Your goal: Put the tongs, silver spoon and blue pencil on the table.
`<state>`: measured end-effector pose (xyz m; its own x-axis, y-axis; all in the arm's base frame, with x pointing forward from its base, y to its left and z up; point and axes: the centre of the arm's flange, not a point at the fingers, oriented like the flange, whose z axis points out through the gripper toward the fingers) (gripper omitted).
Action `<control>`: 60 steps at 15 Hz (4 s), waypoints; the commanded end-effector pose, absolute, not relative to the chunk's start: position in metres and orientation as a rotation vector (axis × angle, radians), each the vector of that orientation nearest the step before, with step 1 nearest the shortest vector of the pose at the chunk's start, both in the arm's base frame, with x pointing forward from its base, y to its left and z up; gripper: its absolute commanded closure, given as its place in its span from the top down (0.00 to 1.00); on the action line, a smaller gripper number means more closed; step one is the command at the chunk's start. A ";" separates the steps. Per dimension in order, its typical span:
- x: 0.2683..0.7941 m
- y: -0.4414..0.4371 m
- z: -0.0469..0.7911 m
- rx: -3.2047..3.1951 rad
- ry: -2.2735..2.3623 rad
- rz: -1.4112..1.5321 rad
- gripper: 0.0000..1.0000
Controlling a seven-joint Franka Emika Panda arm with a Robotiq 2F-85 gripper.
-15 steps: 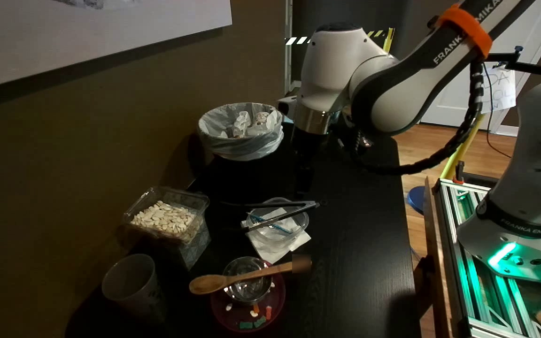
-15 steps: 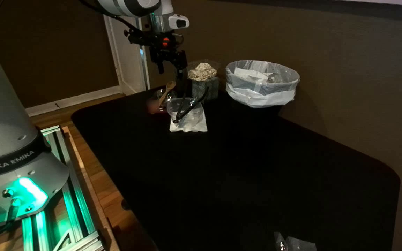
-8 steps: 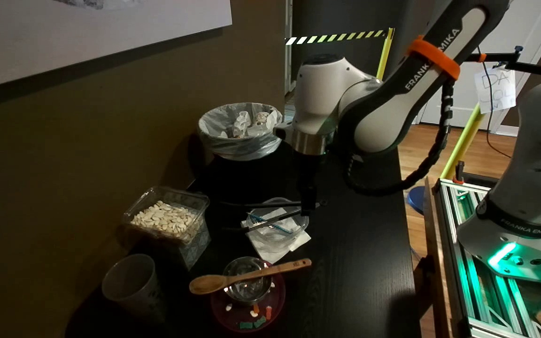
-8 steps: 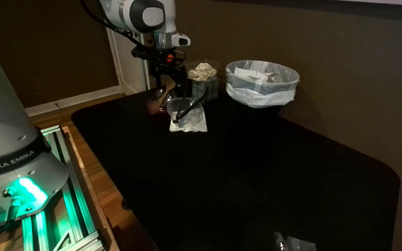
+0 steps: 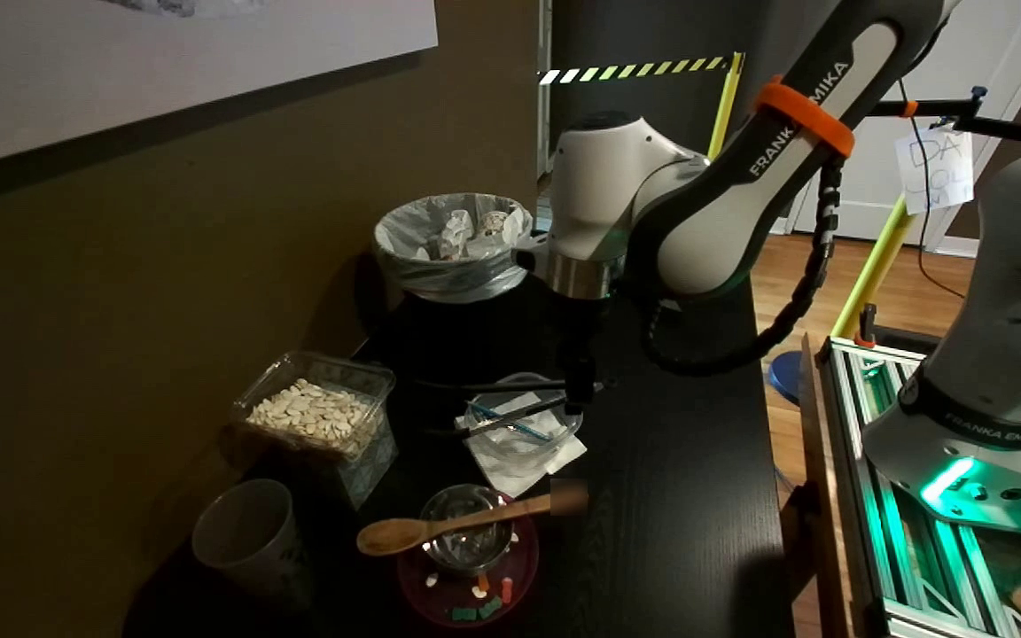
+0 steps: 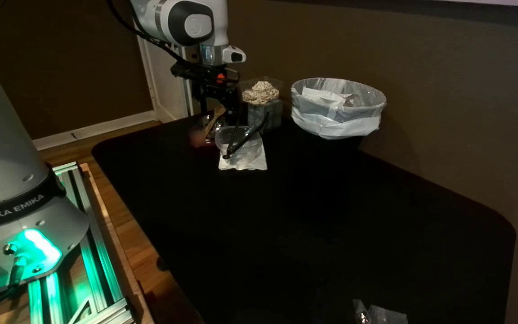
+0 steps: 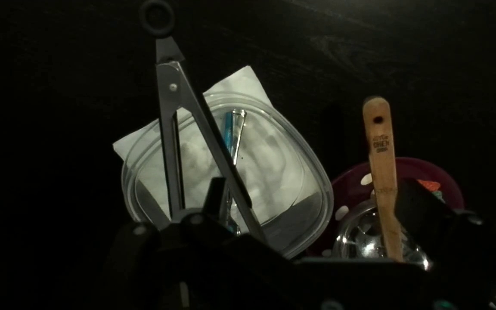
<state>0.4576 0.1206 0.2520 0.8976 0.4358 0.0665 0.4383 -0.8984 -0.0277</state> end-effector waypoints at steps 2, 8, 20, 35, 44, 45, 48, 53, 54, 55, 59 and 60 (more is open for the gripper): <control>0.466 0.133 0.224 -2.990 -0.821 -0.185 1.00; 0.471 0.133 0.196 -3.023 -0.960 -0.289 1.00; 0.503 0.126 0.171 -3.022 -1.026 -0.326 1.00; 0.519 0.107 0.151 -3.057 -1.082 -0.248 1.00; 0.516 0.108 0.168 -3.072 -1.092 -0.302 0.22; 0.514 0.110 0.172 -3.072 -1.101 -0.311 0.13; 0.511 0.114 0.185 -3.075 -1.107 -0.342 0.01; 0.504 0.108 0.208 -3.132 -1.013 -0.380 0.05; 0.501 0.104 0.210 -3.157 -0.985 -0.375 0.05; 0.499 0.100 0.211 -3.183 -0.961 -0.365 0.05; 0.484 0.083 0.210 -3.250 -0.916 -0.277 0.05; 0.476 0.080 0.211 -3.255 -0.918 -0.259 0.05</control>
<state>0.5063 0.0825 0.2036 0.8301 0.5449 0.1183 0.5021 -0.8227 0.2666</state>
